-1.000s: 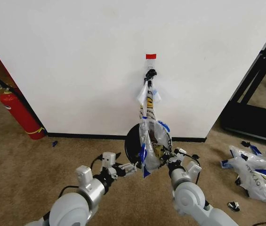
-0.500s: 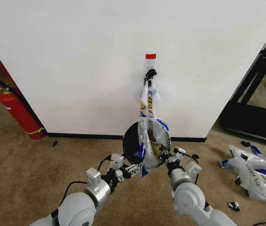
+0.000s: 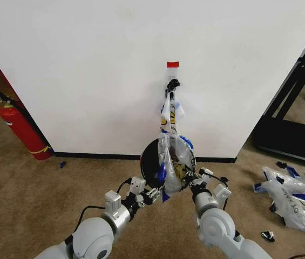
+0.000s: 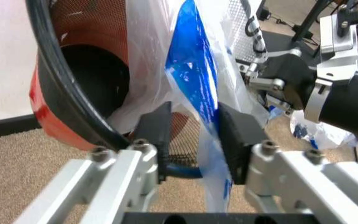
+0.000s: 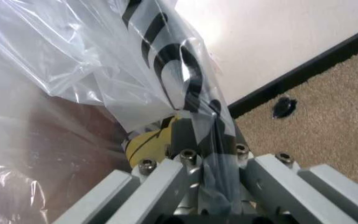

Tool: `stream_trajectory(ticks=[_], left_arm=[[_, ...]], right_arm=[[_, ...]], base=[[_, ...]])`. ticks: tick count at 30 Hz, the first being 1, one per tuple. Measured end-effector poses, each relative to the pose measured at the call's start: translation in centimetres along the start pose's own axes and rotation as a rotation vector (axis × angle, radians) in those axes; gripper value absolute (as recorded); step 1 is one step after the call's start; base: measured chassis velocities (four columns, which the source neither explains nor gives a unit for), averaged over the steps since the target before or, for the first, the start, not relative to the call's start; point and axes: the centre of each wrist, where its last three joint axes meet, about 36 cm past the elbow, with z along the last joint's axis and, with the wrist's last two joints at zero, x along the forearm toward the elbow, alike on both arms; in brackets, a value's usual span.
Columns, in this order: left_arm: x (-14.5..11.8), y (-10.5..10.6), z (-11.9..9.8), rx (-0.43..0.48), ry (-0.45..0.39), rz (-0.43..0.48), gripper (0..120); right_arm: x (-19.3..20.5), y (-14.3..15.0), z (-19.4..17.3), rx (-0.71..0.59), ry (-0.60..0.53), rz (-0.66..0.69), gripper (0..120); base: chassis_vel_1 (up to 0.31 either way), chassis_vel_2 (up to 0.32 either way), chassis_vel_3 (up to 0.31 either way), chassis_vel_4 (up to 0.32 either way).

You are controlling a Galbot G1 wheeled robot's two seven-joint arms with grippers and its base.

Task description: Pick up the garbage bag from the wall and place it over the trash bin.

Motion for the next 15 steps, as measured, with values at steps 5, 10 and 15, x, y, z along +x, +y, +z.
stream_trajectory(ticks=[5, 10, 15], left_arm=[[0.04, -0.06, -0.12, 0.004, 0.0, 0.003, 9], [0.28, -0.16, -0.34, 0.014, -0.002, 0.007, 0], [0.41, 0.08, -0.36, 0.015, -0.005, 0.007, 0]], right_arm=[[-0.08, -0.04, -0.21, -0.001, -0.005, 0.002, 0], [-0.21, 0.02, -0.39, -0.009, -0.009, 0.008, 0], [-0.47, 0.08, -0.65, -0.022, -0.01, 0.019, 0]], base=[[0.0, 0.0, 0.0, 0.0], [0.0, 0.0, 0.0, 0.0], [0.0, 0.0, 0.0, 0.0]])
